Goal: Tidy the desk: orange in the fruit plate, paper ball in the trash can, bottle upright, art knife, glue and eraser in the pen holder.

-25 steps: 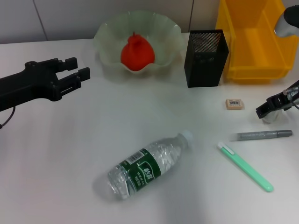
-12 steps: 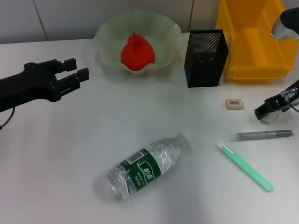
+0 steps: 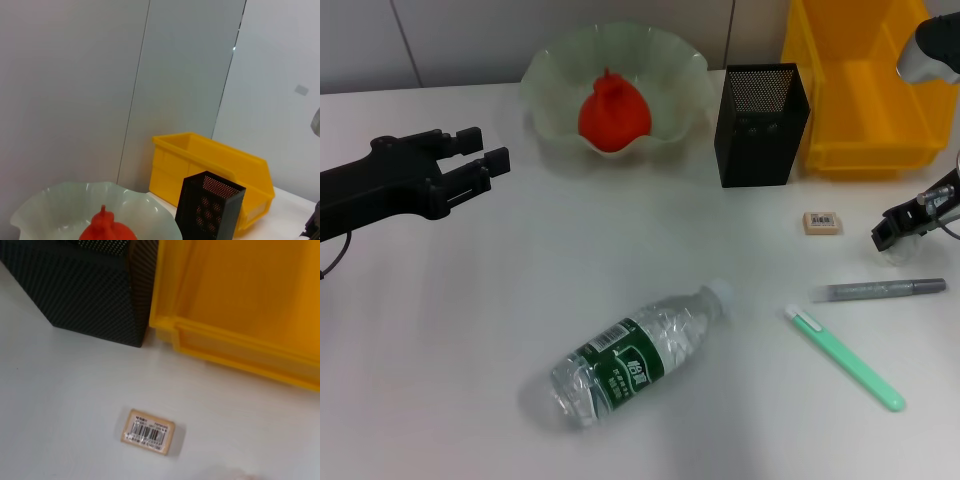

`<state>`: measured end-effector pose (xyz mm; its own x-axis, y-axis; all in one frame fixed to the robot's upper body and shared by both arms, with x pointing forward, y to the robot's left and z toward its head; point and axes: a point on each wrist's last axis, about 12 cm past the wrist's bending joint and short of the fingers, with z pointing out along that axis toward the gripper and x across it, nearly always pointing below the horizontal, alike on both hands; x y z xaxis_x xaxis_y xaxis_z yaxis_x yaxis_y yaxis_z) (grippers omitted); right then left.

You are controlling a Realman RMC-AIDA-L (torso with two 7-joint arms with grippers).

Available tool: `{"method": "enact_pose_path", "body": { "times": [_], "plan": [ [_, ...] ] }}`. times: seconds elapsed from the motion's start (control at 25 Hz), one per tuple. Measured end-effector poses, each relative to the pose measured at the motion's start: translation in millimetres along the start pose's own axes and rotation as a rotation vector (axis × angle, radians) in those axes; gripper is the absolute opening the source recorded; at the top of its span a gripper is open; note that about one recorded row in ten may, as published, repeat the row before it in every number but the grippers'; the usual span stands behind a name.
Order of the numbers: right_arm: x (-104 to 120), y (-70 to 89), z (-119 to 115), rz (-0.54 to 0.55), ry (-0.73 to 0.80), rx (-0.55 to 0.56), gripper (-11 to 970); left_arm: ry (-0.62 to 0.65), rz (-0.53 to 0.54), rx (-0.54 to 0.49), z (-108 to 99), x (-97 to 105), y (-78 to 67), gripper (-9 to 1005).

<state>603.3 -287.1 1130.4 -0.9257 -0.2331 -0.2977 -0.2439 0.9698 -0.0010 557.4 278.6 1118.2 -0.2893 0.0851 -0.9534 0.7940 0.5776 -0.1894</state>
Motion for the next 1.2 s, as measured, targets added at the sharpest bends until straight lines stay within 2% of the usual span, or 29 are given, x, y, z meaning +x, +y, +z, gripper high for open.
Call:
{"method": "enact_pose_path", "body": {
  "times": [0.24,0.68,0.88,1.04,1.2],
  "plan": [
    [0,1.2,-1,-0.007,-0.001,0.002,416,0.002,-0.001,-0.003,0,1,0.3,469],
    [-3,7.2,-17,-0.055,-0.048,0.028,399,0.001,0.002,0.000,0,2,-0.6,469],
    [-11,12.6,-36,-0.079,-0.106,0.041,398,0.002,0.000,-0.001,-1,3,-0.6,469],
    [-23,17.7,-61,-0.094,-0.200,0.063,398,-0.001,0.002,-0.006,-2,3,-0.2,469],
    [-37,22.3,-74,-0.112,-0.271,0.081,397,-0.003,0.002,-0.007,-3,2,-0.1,469]
  ]
}}
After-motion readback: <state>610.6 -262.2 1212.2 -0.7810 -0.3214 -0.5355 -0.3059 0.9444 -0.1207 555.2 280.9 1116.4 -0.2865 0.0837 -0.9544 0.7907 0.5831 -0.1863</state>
